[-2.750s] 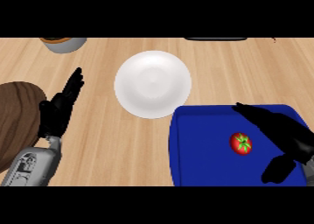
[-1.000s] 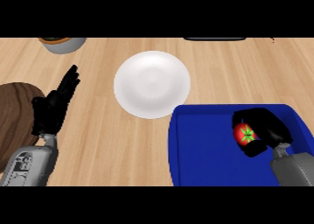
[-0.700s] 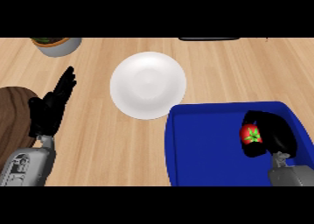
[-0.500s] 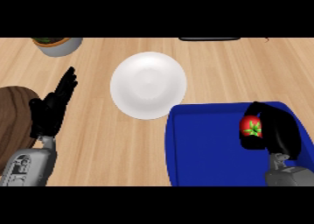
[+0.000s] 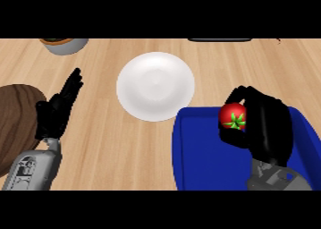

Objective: Pick the tomato from the tray and place it in the plate

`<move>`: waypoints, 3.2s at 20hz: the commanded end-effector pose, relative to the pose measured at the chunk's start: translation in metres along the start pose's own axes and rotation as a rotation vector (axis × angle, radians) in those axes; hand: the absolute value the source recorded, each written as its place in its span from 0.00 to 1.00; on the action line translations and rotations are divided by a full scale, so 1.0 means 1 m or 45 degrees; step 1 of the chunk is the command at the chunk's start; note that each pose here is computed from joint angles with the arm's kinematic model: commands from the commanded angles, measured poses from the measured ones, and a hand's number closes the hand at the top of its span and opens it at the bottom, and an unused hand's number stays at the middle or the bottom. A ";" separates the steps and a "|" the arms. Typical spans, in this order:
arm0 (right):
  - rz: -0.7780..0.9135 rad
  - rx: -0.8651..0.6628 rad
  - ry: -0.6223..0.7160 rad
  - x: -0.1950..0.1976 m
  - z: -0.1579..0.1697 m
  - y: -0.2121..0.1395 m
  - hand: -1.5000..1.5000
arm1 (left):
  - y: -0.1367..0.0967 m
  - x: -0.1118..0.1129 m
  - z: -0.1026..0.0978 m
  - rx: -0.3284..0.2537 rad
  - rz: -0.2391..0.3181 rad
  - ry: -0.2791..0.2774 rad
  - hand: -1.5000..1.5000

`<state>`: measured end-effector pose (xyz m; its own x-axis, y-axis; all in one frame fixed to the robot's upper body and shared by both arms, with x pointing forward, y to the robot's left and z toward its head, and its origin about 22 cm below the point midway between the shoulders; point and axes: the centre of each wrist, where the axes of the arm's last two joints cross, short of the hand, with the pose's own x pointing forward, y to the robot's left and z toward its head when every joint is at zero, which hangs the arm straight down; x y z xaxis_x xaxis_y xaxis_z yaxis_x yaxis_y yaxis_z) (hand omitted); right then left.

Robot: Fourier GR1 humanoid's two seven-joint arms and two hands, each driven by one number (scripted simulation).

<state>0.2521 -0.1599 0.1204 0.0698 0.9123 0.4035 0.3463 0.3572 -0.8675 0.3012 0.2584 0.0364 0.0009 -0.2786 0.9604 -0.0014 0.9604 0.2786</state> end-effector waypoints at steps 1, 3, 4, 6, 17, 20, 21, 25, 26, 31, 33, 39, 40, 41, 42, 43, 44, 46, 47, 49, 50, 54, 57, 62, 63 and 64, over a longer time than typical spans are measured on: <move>-0.105 0.035 -0.078 0.040 -0.017 0.003 1.00 | -0.001 -0.008 0.004 -0.004 0.009 0.014 0.50; -0.159 0.093 -0.068 0.062 -0.025 0.002 1.00 | -0.017 -0.001 0.000 -0.014 0.019 -0.008 0.50; -0.164 0.088 -0.038 0.060 -0.027 0.024 1.00 | -0.017 0.009 -0.002 -0.026 0.008 -0.005 0.50; -0.195 0.123 -0.030 0.067 -0.054 0.026 1.00 | -0.014 0.001 -0.014 -0.016 0.005 -0.016 0.50; -0.051 0.238 -0.009 0.109 -0.087 0.106 1.00 | -0.018 0.020 -0.012 -0.061 0.025 -0.043 0.50; 0.072 0.284 0.025 0.121 -0.104 0.107 1.00 | -0.014 0.023 -0.012 -0.056 0.004 -0.037 0.50; 0.093 0.295 0.043 0.102 -0.097 0.128 1.00 | -0.007 0.015 -0.013 -0.060 0.008 -0.044 0.50; -0.068 0.379 0.222 0.092 -0.110 0.133 0.00 | -0.017 0.022 -0.017 -0.094 -0.003 -0.062 0.50; -0.074 0.387 0.239 0.089 -0.112 0.136 0.00 | -0.021 0.021 -0.026 -0.096 -0.036 -0.065 0.50; -0.227 0.368 0.242 0.068 -0.106 0.152 0.00 | -0.043 0.031 -0.023 -0.115 0.004 -0.094 0.50; -0.274 0.394 0.235 0.079 -0.107 0.148 0.00 | -0.029 0.007 -0.017 -0.117 0.010 -0.069 0.50; -0.661 0.156 0.209 0.076 -0.110 0.137 0.00 | -0.030 0.017 -0.024 -0.084 -0.003 -0.050 0.50; -0.694 0.146 0.226 0.078 -0.103 0.139 0.00 | -0.020 0.017 -0.027 -0.075 -0.001 -0.062 0.50; -0.732 0.051 0.278 0.071 -0.105 0.141 0.00 | -0.022 0.009 -0.017 -0.080 0.000 -0.042 0.50; -0.789 0.035 0.291 0.077 -0.116 0.129 0.00 | -0.023 0.020 -0.013 -0.075 0.016 -0.033 0.50; -0.809 0.012 0.302 0.074 -0.107 0.134 0.00 | -0.020 0.013 -0.019 -0.050 0.012 -0.031 0.50; -0.817 -0.016 0.356 0.060 -0.103 0.142 0.00 | -0.017 0.014 -0.015 -0.064 0.008 -0.027 0.50; -0.874 -0.042 0.377 0.056 -0.101 0.137 0.00 | -0.006 0.011 -0.002 -0.020 -0.004 -0.021 0.50; -0.874 -0.055 0.381 0.068 -0.103 0.131 0.00 | 0.007 0.005 -0.008 -0.004 0.008 -0.010 0.50; -0.909 -0.110 0.390 0.020 -0.092 0.131 0.00 | 0.006 0.019 -0.003 -0.002 -0.003 -0.002 0.50; -0.914 -0.103 0.387 0.026 -0.082 0.137 0.00 | 0.004 0.017 -0.001 0.011 0.006 0.025 0.50; -0.933 -0.107 0.376 -0.028 -0.075 0.109 0.00 | 0.011 -0.007 -0.003 0.011 -0.016 0.031 0.50; -0.919 -0.069 0.381 -0.055 -0.052 0.101 0.00 | 0.010 0.005 -0.009 0.014 -0.001 0.004 0.50; -0.900 -0.062 0.347 -0.101 -0.057 0.077 0.00 | 0.000 0.021 -0.007 -0.007 -0.009 0.010 0.50; -0.902 -0.068 0.365 -0.088 -0.039 0.079 0.00 | 0.002 -0.001 -0.008 -0.003 0.011 0.009 0.50; -0.913 -0.059 0.375 -0.112 -0.042 0.077 0.00 | 0.004 0.009 -0.002 -0.017 0.005 0.005 0.50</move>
<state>0.3248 -0.2124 0.0261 0.0558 0.3707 0.9271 0.4432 0.8228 -0.3557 0.3051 0.2607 0.0456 0.0070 -0.2768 0.9609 0.0013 0.9609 0.2768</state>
